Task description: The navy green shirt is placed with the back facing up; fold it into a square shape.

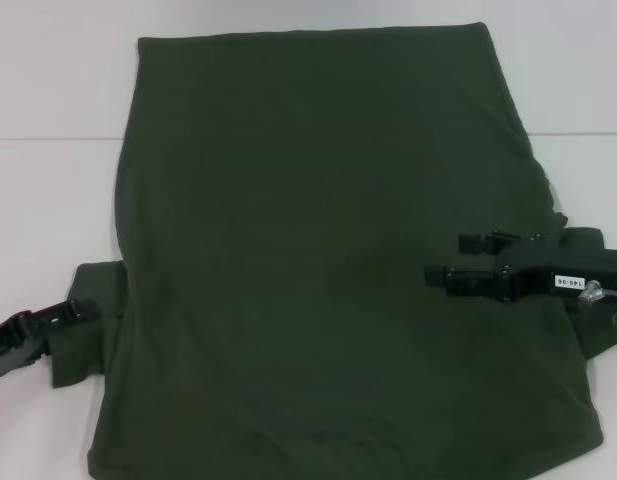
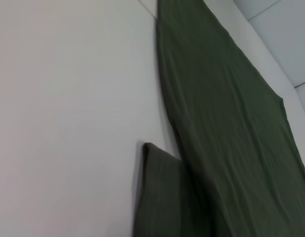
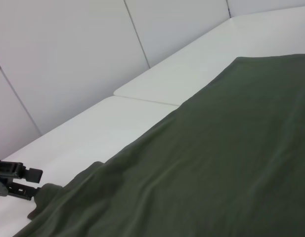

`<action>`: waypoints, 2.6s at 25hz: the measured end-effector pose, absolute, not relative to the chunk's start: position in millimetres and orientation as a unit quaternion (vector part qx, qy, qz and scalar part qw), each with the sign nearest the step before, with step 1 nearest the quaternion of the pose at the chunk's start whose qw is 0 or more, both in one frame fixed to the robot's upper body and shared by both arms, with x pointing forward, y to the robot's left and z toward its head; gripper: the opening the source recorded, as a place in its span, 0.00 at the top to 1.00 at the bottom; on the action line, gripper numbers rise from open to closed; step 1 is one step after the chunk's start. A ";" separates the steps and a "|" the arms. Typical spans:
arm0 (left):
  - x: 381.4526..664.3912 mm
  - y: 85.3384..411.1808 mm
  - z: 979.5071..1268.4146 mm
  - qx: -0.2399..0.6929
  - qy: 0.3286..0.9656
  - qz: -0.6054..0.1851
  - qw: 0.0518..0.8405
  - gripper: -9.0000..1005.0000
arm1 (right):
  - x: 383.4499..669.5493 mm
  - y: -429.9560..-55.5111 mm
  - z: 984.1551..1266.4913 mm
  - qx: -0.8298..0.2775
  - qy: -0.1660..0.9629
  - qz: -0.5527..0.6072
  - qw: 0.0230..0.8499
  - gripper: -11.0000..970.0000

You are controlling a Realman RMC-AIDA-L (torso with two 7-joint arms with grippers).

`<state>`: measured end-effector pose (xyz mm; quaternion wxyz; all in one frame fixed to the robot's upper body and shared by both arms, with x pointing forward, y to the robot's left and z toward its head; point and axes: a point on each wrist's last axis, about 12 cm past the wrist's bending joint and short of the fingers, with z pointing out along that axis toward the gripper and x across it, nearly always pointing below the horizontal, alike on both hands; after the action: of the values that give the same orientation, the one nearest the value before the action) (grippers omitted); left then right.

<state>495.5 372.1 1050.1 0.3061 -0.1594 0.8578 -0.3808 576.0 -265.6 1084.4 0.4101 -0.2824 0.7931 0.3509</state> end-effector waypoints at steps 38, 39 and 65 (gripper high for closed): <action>522.3 393.9 1093.0 -0.098 0.924 -0.282 0.239 0.98 | 573.2 -266.8 1083.4 -0.273 0.795 0.360 0.405 0.02; 523.8 395.4 1095.1 -0.098 0.928 -0.273 0.235 0.98 | 573.1 -266.9 1083.3 -0.273 0.795 0.360 0.404 0.02; 546.6 406.7 1134.2 -0.098 0.956 -0.203 0.187 0.98 | 576.5 -265.8 1086.6 -0.278 0.793 0.357 0.407 0.02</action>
<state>546.6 406.7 1134.2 0.1871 -0.0977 0.9562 -0.2028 576.5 -265.8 1086.6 0.4073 -0.2784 0.7933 0.3567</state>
